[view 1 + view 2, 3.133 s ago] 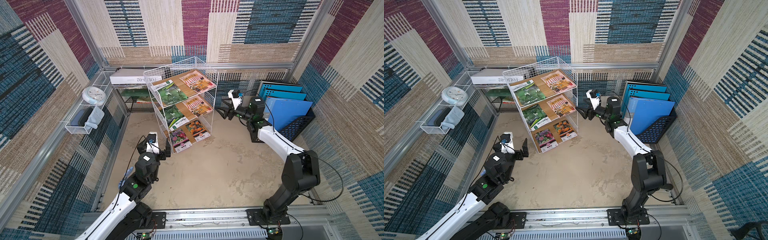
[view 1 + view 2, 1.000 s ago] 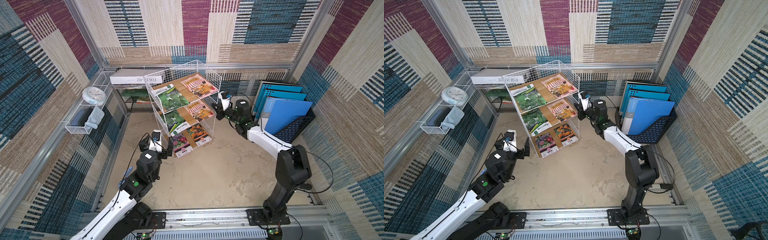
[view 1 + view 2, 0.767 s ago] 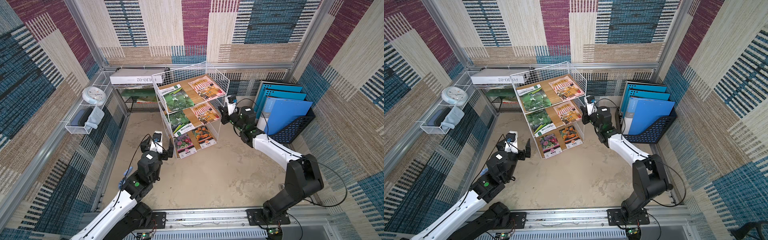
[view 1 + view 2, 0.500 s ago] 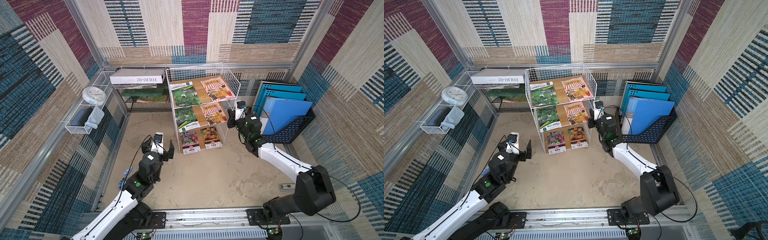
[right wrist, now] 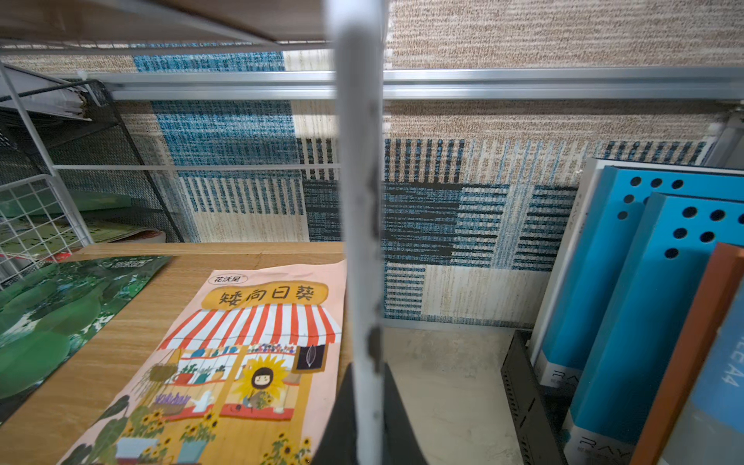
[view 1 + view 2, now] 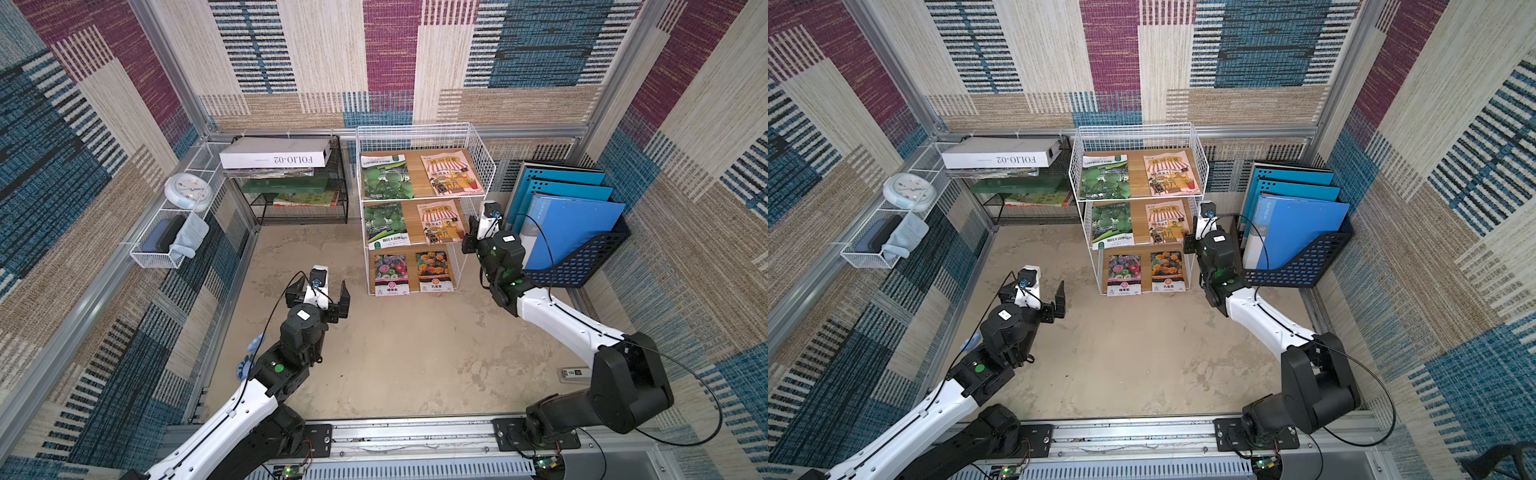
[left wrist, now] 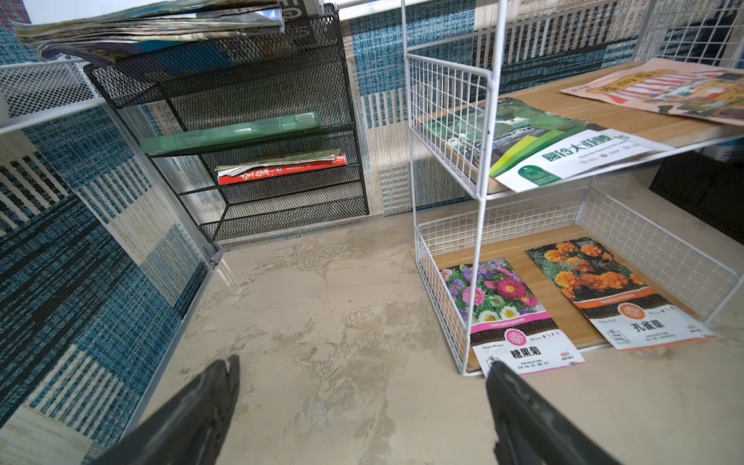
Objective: Take the seed bag off the shelf
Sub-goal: Adjust the shelf at the center of the board, then pick up the seed packet from the shelf.
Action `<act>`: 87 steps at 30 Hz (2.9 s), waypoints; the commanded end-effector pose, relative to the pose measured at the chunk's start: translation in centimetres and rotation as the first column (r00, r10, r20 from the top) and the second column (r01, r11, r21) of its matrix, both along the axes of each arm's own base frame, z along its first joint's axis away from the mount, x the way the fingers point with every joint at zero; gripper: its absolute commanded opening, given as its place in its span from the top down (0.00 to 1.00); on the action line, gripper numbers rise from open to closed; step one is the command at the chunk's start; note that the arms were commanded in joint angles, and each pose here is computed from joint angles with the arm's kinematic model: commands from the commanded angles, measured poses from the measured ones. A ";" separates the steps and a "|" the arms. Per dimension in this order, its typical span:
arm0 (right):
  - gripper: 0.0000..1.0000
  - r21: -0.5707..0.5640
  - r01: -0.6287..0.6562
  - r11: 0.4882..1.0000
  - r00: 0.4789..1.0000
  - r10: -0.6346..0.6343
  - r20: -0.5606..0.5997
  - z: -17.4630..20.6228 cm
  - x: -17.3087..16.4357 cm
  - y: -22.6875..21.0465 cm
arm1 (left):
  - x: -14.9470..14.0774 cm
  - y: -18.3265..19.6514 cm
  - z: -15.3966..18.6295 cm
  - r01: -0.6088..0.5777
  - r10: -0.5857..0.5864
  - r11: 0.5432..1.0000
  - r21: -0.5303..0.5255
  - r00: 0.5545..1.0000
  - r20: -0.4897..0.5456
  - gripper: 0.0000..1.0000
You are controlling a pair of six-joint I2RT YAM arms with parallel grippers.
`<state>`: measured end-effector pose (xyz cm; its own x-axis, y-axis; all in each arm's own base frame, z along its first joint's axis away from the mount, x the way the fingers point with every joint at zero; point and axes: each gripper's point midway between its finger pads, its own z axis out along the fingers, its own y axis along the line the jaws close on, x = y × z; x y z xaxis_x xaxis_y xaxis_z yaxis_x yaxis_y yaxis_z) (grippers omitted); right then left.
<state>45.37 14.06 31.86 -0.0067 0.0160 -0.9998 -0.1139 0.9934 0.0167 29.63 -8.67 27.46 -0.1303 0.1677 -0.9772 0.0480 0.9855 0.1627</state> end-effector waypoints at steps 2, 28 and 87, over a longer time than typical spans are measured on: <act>1.00 0.068 0.030 0.997 0.994 -0.036 0.103 3.2 0.8 -0.2 | 0.0 0.0 0.5 0.000 0.000 1.000 -0.017 1.000 0.024 0.01; 1.00 0.058 0.002 0.998 0.997 -0.006 0.071 2.6 1.1 1.5 | 0.1 -0.2 0.7 0.006 -0.006 1.000 -0.017 1.000 0.020 0.01; 0.35 -0.563 -0.395 0.726 0.891 0.452 -0.043 13.7 -13.5 7.8 | -4.8 -11.7 9.2 0.635 -0.649 0.760 -0.141 0.755 -0.099 0.01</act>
